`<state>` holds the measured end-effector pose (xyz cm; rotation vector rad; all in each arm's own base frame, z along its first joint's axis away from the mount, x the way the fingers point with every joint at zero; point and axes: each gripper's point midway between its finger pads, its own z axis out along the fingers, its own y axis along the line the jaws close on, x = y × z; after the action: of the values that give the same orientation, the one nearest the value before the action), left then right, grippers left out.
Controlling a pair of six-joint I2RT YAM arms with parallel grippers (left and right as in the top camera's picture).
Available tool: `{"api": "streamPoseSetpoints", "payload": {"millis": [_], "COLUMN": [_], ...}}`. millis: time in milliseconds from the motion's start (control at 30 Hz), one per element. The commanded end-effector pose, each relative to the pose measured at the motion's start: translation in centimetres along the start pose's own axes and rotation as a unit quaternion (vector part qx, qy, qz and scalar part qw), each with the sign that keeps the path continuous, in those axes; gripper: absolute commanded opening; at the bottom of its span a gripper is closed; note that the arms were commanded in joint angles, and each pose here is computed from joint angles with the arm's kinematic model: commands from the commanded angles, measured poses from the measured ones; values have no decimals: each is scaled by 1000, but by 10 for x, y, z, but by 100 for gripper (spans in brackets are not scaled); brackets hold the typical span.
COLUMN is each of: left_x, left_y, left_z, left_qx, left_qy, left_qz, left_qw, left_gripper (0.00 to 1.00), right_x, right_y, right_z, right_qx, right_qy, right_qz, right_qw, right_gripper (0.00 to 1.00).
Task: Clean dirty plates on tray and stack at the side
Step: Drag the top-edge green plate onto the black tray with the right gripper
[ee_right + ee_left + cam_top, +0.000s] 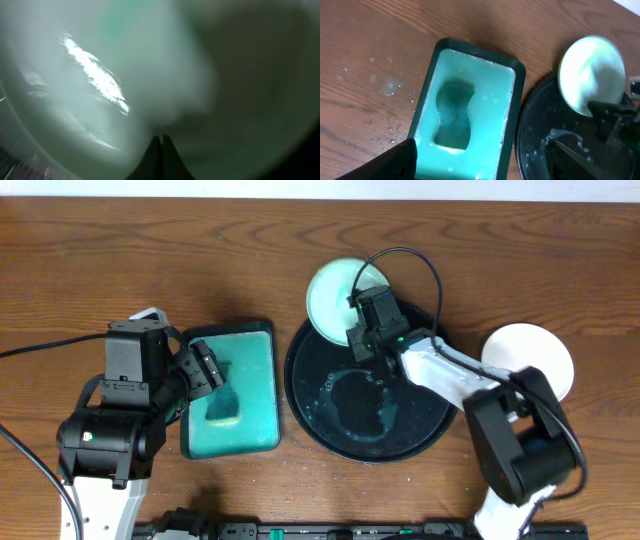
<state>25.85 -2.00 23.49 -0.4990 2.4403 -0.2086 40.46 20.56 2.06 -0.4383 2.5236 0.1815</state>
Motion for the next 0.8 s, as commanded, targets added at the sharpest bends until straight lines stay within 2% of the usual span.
{"api": "streamPoseSetpoints", "payload": {"millis": [0,167,267,333,400,533,667,767], "left_x": [-4,-4,-4,-4,-4,-4,-4,-4], "left_y": [0,0,0,0,0,0,0,0], "left_z": [-3,-3,-3,-3,-3,-3,-3,-3], "left_qx": [0,0,0,0,0,0,0,0], "left_qy": [-6,-6,-6,-6,-6,-6,-6,-6], "left_qz": [-1,-1,-1,-1,-1,-1,-1,-1], "left_qw": [1000,1000,1000,1000,1000,1000,1000,1000], "left_gripper": [82,82,82,82,82,82,82,82], "right_x": [13,68,77,73,65,40,13,6], "right_y": [-2,-10,-11,-10,-7,-7,-17,-31], "right_z": [-13,-24,-34,-41,-50,-72,-96,-106], "right_qx": [9,31,31,27,15,1,0,10], "right_qy": [30,144,166,161,147,101,47,30], "right_qz": [26,45,30,25,29,39,62,140], "right_qw": [999,988,985,986,989,994,997,990], "right_gripper": [1,1,3,11,14,35,41,41]}}
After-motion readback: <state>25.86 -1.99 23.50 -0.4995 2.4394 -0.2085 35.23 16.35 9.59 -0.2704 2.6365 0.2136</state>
